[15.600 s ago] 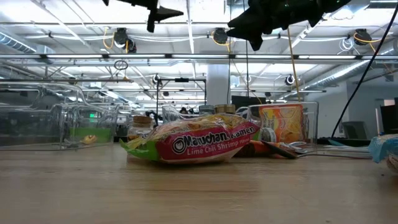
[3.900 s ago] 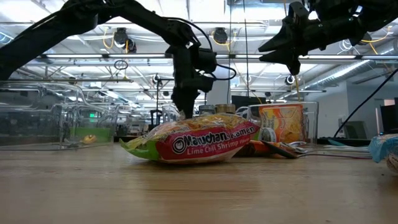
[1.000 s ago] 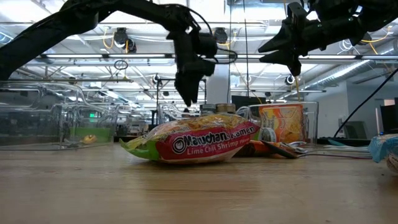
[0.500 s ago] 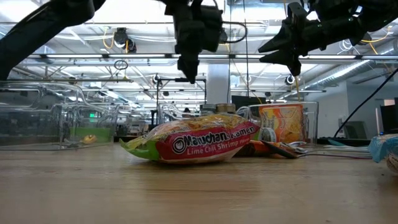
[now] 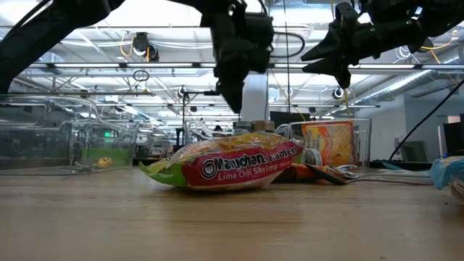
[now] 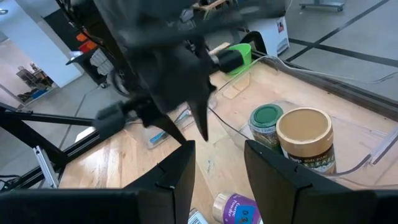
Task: Pick & Place Food Item
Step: Put the blue spoon into the left transparent bin
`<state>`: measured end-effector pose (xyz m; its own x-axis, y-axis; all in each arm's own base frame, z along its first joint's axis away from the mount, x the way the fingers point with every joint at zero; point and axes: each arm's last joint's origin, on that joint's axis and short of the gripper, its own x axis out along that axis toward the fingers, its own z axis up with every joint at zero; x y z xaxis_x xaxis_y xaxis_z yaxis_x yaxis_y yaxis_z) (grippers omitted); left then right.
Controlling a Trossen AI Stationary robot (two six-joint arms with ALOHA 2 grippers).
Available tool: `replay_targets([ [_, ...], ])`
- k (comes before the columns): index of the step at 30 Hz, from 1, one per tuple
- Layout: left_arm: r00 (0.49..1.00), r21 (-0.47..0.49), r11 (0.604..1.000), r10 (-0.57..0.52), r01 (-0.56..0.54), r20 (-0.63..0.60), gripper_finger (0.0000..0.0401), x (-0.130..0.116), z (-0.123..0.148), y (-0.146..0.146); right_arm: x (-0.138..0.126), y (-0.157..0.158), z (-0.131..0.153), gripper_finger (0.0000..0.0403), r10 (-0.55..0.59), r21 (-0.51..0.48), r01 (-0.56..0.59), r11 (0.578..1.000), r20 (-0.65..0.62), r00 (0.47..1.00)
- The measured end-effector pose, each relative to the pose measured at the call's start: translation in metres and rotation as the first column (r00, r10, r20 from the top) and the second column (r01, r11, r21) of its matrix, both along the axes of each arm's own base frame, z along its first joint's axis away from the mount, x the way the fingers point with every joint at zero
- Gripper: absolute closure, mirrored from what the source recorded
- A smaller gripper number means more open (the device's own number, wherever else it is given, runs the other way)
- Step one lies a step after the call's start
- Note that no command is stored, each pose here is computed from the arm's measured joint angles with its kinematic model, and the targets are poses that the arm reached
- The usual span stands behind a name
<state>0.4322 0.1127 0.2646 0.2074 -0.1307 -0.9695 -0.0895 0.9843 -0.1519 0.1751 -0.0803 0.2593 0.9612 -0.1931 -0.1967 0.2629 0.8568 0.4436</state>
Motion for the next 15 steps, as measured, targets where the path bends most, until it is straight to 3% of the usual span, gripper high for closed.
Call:
replay_targets([
  [9, 0.981, 0.055, 0.993, 0.115, -0.107, -0.154, 0.0281, -0.014, -0.05, 0.021, 0.0, 0.0, 0.0, 0.0273, -0.001, 0.0, 0.001, 1.0, 0.0, 1.0],
  [15, 0.97, 0.081, 0.984, 0.168, -0.155, -0.178, 0.0281, -0.021, -0.058, 0.036, 0.0, 0.0, 0.0, 0.0273, -0.001, 0.0, 0.001, 1.0, 0.0, 1.0],
])
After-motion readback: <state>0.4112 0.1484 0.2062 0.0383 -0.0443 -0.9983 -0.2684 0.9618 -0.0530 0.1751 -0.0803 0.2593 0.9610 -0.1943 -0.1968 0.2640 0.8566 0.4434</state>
